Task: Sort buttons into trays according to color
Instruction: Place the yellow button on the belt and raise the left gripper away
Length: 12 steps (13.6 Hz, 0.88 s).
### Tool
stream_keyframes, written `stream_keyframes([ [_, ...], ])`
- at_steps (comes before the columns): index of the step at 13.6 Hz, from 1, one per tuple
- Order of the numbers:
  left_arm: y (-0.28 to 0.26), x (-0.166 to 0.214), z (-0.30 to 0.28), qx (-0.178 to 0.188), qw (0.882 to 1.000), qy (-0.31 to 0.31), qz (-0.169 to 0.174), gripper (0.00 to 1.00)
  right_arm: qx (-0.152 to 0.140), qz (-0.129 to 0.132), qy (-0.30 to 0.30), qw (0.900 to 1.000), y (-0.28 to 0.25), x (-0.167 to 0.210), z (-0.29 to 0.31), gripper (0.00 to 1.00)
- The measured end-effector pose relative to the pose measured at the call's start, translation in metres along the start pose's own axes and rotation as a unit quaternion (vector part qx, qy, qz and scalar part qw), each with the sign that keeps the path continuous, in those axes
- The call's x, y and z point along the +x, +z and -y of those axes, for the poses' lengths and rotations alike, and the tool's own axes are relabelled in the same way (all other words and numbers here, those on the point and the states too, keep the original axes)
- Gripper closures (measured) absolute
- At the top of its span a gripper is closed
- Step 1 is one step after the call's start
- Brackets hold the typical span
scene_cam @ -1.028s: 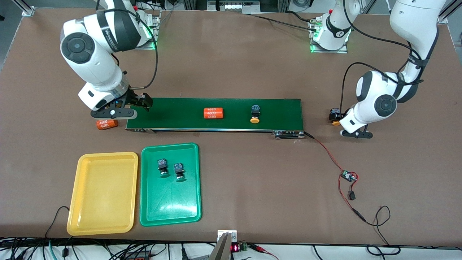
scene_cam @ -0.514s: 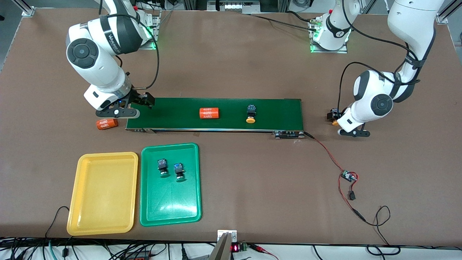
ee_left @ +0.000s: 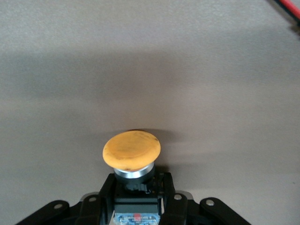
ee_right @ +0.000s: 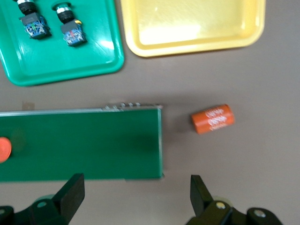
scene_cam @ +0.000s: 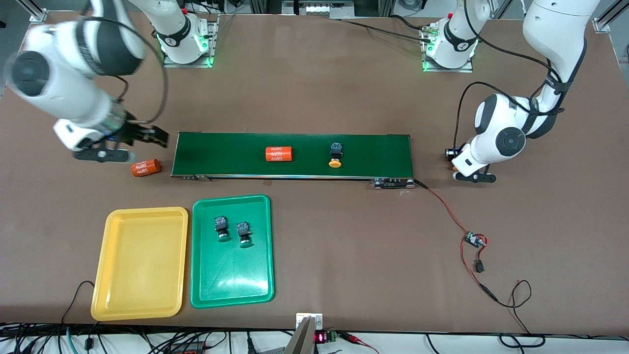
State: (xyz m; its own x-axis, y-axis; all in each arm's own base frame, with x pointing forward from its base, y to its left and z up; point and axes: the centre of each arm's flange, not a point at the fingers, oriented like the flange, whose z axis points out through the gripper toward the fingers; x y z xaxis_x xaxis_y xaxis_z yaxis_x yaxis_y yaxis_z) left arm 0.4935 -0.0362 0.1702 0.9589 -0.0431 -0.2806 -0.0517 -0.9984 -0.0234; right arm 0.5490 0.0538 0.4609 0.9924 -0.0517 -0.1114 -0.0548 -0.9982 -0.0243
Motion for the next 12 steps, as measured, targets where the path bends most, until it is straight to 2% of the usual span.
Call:
stream_keyframes([
  [3, -0.041, 0.011, -0.006, 0.007, 1.0, 0.0, 0.002, 0.57, 0.013, 0.03, 0.004, 0.999, -0.058, -0.005, -0.047, 0.0],
  [5, -0.085, 0.023, -0.023, -0.001, 1.0, 0.001, -0.008, 0.57, 0.013, 0.044, 0.005, 0.999, -0.079, -0.01, -0.05, 0.0],
  [8, -0.13, 0.028, -0.095, -0.042, 0.998, -0.007, -0.035, 0.57, 0.012, 0.033, -0.002, 0.999, -0.074, -0.001, -0.038, 0.0],
  [12, -0.146, 0.004, -0.219, -0.065, 0.996, -0.029, -0.046, 0.57, 0.01, 0.016, 0.007, 1.0, -0.063, 0.012, -0.015, 0.0],
])
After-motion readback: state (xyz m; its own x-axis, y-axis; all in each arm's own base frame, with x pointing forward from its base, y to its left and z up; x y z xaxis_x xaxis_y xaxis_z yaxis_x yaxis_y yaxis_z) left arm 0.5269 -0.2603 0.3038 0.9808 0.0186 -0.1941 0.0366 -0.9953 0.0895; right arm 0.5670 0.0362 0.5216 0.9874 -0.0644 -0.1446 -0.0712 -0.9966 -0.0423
